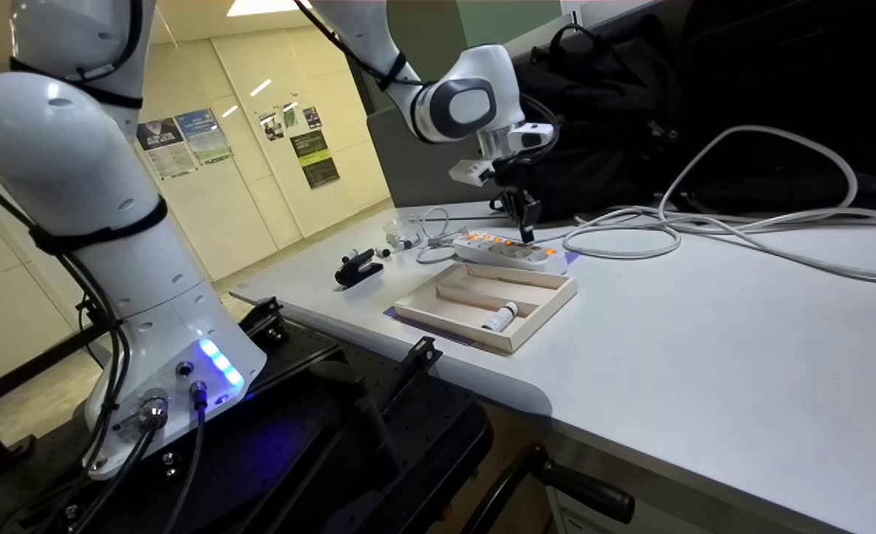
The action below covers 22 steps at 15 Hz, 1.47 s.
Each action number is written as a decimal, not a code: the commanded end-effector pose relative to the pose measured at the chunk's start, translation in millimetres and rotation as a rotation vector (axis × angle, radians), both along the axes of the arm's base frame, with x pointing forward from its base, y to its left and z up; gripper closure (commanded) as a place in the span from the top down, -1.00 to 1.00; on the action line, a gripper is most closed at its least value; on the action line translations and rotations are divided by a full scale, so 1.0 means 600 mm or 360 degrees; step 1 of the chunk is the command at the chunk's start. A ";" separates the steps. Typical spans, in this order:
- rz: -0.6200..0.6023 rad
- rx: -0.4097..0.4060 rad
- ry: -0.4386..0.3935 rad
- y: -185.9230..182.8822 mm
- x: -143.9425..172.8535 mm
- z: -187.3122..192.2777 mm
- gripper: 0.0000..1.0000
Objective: Turn on the fourth and sixth switches on the extension cord
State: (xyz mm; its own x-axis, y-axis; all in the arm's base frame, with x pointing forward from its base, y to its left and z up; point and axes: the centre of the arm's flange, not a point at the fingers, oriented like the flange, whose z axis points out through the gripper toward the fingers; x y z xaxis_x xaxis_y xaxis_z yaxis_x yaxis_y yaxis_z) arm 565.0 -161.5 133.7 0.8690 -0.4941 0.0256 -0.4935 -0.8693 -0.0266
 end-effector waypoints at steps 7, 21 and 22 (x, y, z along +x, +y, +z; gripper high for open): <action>-0.0057 0.0062 0.0100 -0.054 0.024 0.035 -1.00; 0.0003 0.0027 0.0247 -0.039 0.013 -0.010 -1.00; 0.0002 0.0027 0.0247 -0.039 0.012 -0.010 -1.00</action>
